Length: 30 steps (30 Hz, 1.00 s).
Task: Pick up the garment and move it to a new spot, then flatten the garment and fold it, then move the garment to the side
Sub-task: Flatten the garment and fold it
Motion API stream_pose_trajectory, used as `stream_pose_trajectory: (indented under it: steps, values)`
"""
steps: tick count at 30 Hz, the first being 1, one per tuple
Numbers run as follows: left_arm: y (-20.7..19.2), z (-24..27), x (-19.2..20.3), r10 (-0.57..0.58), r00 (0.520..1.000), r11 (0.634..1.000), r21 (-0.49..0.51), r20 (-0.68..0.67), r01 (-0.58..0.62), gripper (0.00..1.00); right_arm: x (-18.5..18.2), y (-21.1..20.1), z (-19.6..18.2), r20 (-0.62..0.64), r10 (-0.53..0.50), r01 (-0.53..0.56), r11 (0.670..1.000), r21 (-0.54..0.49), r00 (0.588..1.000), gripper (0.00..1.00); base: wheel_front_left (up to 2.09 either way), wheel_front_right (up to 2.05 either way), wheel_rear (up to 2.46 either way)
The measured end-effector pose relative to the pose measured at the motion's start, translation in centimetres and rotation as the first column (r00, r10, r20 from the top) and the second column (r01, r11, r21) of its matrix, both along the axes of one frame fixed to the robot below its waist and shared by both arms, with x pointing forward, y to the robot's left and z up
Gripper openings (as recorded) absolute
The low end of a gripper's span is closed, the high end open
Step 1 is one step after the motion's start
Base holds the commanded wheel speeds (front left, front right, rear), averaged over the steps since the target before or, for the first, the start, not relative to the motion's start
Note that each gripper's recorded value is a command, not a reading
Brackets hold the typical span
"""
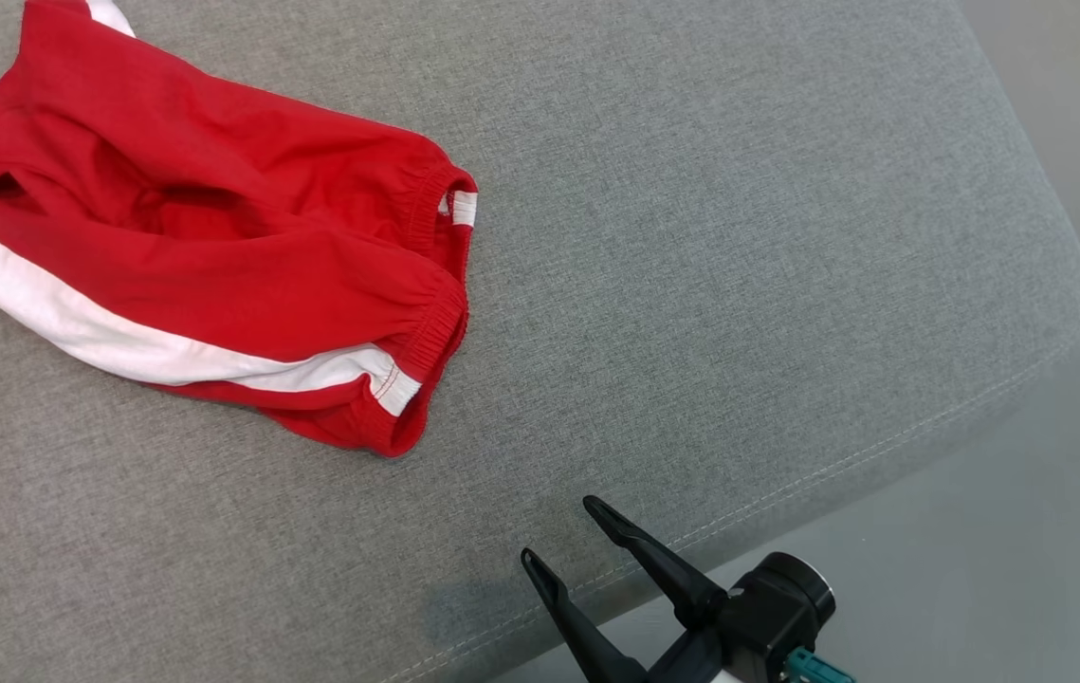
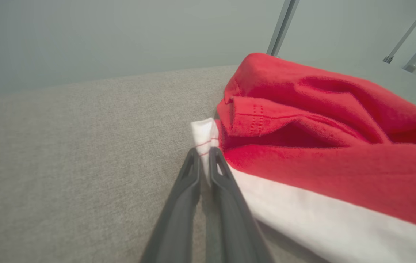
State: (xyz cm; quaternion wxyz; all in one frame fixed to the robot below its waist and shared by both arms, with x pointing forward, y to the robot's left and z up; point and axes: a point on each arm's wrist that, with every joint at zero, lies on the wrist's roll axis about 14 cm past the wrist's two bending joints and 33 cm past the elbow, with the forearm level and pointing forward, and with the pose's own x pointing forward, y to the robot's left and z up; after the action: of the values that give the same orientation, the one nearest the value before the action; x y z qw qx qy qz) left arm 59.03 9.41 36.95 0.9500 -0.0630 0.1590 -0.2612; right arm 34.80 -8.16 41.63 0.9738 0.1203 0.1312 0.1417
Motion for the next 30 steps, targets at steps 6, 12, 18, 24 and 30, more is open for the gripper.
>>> stream_pose_trajectory:
  steps: [6,12,18,24,30]
  values:
    - [0.8,0.1,-0.5,0.019,1.000,1.000,-0.010,-0.007,-0.019,0.00,0.6,-0.5,0.4,0.018,-0.012,0.012,1.000,0.000,1.000,1.00,0.00,0.00,0.00]
    - [3.5,1.7,-1.0,0.155,0.988,0.983,-0.097,-0.008,-0.155,0.00,2.2,-0.7,1.2,0.070,0.006,-0.005,1.000,-0.020,0.998,1.00,0.00,0.00,0.00]
    - [5.0,1.7,-5.1,0.249,0.967,0.956,-0.149,-0.049,-0.254,0.00,3.6,1.2,1.0,0.083,0.100,-0.097,0.994,-0.042,0.991,1.00,0.00,0.00,0.00]
    - [6.5,2.5,-8.5,0.313,0.947,0.934,-0.160,-0.065,-0.320,0.00,4.2,4.8,0.9,0.078,0.223,-0.223,0.975,-0.008,0.972,1.00,0.00,0.00,0.00]
    - [8.1,3.5,-10.4,0.350,0.936,0.925,-0.141,-0.048,-0.353,0.00,5.5,7.2,1.7,0.083,0.280,-0.285,0.957,0.055,0.956,1.00,0.00,0.00,0.00]
